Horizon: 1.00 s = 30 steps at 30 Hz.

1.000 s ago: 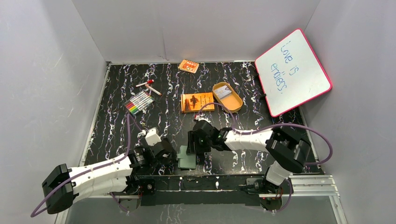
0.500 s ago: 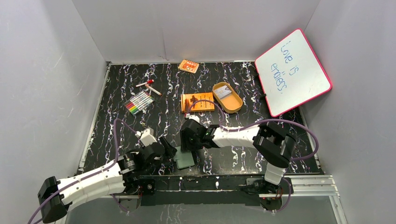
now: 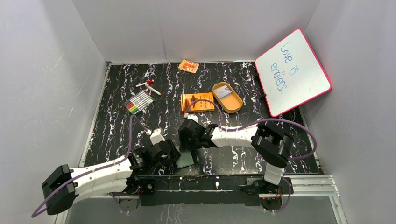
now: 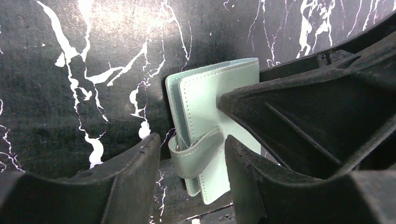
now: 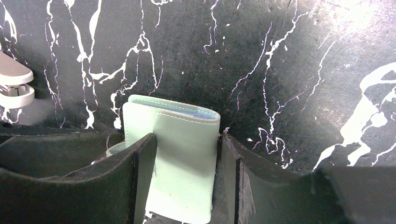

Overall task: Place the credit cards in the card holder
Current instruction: Close the card holder at the center of the board, then pick up the card holder from the center of the board.

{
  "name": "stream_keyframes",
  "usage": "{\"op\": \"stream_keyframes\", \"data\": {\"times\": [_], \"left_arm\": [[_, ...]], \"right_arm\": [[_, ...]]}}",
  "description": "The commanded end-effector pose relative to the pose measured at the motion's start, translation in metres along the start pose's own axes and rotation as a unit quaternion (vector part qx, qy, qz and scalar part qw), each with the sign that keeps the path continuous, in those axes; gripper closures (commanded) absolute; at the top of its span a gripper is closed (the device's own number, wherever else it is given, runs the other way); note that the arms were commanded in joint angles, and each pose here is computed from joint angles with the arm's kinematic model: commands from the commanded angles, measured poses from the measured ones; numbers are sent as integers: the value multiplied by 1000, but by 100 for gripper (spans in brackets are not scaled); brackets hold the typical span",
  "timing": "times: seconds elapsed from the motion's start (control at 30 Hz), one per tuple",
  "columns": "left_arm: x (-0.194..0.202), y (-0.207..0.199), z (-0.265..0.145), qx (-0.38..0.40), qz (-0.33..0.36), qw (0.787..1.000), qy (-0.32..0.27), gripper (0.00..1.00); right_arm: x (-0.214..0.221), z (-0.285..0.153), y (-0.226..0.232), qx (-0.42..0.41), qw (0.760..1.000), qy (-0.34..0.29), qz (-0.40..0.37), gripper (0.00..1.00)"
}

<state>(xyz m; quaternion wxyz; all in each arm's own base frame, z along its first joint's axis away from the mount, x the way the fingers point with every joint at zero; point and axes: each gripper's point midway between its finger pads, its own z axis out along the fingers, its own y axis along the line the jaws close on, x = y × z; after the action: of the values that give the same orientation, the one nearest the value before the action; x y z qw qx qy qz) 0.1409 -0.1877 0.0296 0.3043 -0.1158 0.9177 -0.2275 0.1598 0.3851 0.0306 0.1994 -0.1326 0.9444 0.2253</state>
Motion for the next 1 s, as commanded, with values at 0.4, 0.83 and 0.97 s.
{"op": "stream_keyframes", "data": {"times": [0.4,0.83,0.97], "left_arm": [[13,34,11,-60,-6,998,11,98],[19,50,16,-87,-11,996,13,100],[20,53,17,-94,-9,995,12,100]], "right_arm": [[22,-30,-27,-20,999,32,26,32],[40,-41,-8,-197,978,38,65,33],[36,-42,0,-225,971,36,71,33]]}}
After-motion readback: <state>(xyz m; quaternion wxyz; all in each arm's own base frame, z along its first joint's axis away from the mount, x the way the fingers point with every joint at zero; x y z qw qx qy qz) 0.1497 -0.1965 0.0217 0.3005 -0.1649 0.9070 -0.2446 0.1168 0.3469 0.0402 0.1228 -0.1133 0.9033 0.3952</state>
